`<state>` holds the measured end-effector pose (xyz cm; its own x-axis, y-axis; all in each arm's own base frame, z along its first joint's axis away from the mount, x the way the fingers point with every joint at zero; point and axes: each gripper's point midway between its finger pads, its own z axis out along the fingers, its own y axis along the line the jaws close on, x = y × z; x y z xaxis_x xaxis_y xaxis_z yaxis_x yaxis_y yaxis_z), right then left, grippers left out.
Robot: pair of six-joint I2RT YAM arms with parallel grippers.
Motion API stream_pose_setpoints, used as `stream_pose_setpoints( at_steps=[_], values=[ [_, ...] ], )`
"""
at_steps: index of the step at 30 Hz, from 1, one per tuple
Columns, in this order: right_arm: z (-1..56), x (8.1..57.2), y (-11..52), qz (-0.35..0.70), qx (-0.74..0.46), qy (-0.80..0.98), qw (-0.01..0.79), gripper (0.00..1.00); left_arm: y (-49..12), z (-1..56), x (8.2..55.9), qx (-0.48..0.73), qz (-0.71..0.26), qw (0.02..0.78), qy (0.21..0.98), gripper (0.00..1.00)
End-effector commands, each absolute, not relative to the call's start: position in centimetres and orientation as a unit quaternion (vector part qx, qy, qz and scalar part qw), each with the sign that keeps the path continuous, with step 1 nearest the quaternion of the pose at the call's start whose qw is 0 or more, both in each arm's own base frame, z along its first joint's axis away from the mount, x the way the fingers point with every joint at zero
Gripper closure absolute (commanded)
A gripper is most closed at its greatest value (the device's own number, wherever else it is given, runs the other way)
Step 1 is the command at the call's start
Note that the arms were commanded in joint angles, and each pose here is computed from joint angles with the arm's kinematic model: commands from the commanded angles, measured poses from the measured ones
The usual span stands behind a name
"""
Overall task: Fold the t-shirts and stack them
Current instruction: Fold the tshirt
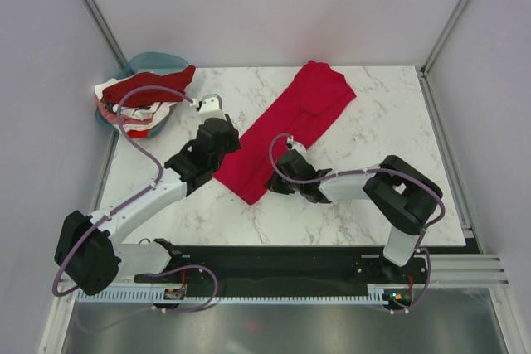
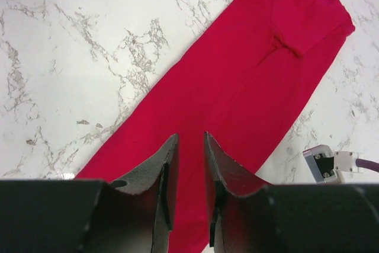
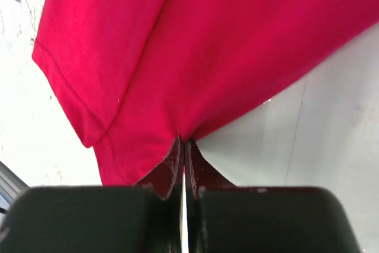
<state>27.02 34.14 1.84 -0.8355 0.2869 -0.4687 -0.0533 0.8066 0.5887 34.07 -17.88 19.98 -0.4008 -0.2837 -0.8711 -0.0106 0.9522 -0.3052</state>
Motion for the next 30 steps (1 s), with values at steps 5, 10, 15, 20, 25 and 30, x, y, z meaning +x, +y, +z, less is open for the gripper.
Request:
stream_pose_setpoints(
  at_steps=[5,10,15,20,25,30],
  values=[
    [1.1,22.7,25.3,0.2,0.033,0.939,0.277,1.0,-19.8,21.2,35.2,-0.066,-0.153,0.546,0.821,0.71],
    [2.6,21.7,15.9,0.156,0.09,0.935,0.306,0.94,-21.5,19.9,35.4,-0.038,-0.167,0.523,0.835,0.71],
    [6.2,23.6,12.8,0.131,0.133,0.911,0.367,0.16,-25.3,17.4,35.5,0.034,-0.205,0.473,0.856,0.67],
    [7.8,28.2,12.0,0.077,0.146,0.905,0.392,0.18,-26.7,15.9,35.7,0.057,-0.214,0.449,0.866,0.61],
    [8.1,36.3,11.3,0.031,0.176,0.906,0.383,0.2,-27.1,15.3,35.8,0.063,-0.215,0.438,0.87,0.6],
    [8.4,43.8,10.3,0.035,0.223,0.896,0.383,0.2,-27.1,15.6,35.7,0.061,-0.218,0.439,0.869,0.6]
  ],
)
